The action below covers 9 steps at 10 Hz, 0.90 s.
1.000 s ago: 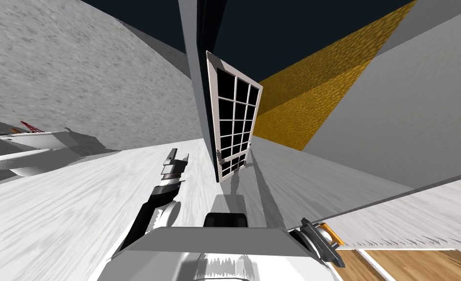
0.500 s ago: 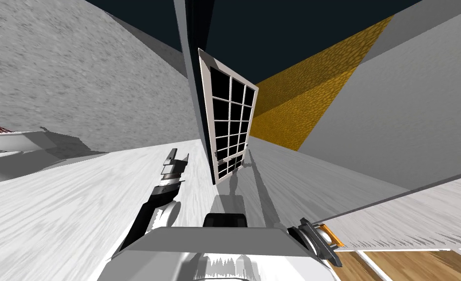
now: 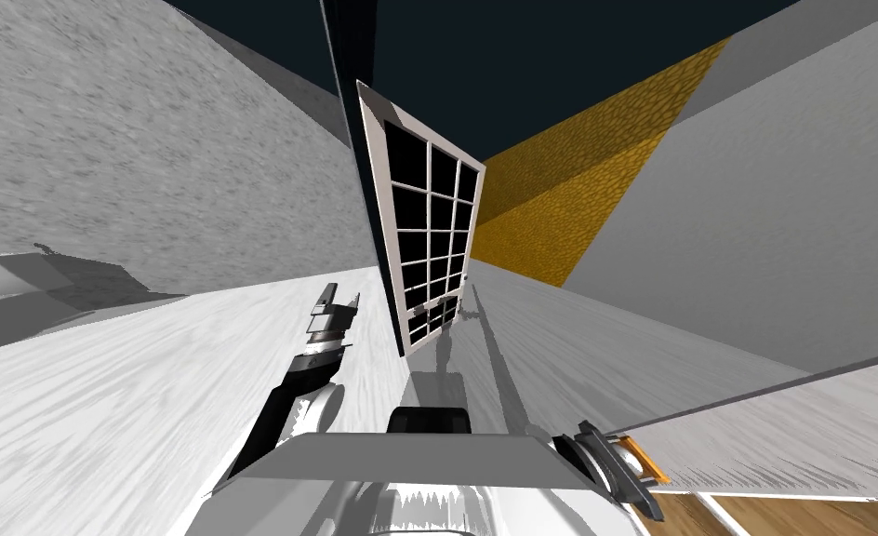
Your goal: Push the door open
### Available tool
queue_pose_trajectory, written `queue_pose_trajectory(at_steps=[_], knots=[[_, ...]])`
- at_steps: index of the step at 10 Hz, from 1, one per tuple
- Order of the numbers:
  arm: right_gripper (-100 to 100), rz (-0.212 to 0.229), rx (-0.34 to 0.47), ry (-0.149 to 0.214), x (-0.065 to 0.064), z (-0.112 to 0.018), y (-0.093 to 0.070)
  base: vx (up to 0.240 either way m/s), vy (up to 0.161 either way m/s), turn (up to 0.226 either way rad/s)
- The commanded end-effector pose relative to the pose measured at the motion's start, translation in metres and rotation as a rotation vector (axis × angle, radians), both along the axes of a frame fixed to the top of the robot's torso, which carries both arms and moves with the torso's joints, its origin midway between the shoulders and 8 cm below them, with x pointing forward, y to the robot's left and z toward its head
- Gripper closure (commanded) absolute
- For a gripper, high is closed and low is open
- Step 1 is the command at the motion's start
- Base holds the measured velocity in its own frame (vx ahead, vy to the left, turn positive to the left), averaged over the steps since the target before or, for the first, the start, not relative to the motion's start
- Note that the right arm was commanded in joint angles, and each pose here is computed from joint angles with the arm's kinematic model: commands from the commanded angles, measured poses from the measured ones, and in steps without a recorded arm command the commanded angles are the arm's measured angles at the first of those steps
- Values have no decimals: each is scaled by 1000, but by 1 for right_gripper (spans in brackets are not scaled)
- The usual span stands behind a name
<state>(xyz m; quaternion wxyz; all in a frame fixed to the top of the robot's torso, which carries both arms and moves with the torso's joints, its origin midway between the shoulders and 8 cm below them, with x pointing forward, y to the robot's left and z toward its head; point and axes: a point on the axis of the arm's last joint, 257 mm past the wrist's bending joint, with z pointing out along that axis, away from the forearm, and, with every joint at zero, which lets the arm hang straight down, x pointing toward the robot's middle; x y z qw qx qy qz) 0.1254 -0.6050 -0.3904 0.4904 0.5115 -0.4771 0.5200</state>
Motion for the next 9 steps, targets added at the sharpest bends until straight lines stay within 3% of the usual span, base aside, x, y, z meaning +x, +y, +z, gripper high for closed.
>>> queue_pose_trajectory(at_steps=[1,5,9], knots=[[100,-28,-34,-2,-9,13,-15,94,-162,-54],[100,-105,-34,-5,-40,14,-26,111,-207,-55],[100,-173,17,-6,-67,-6,-9,114,-153,-50]])
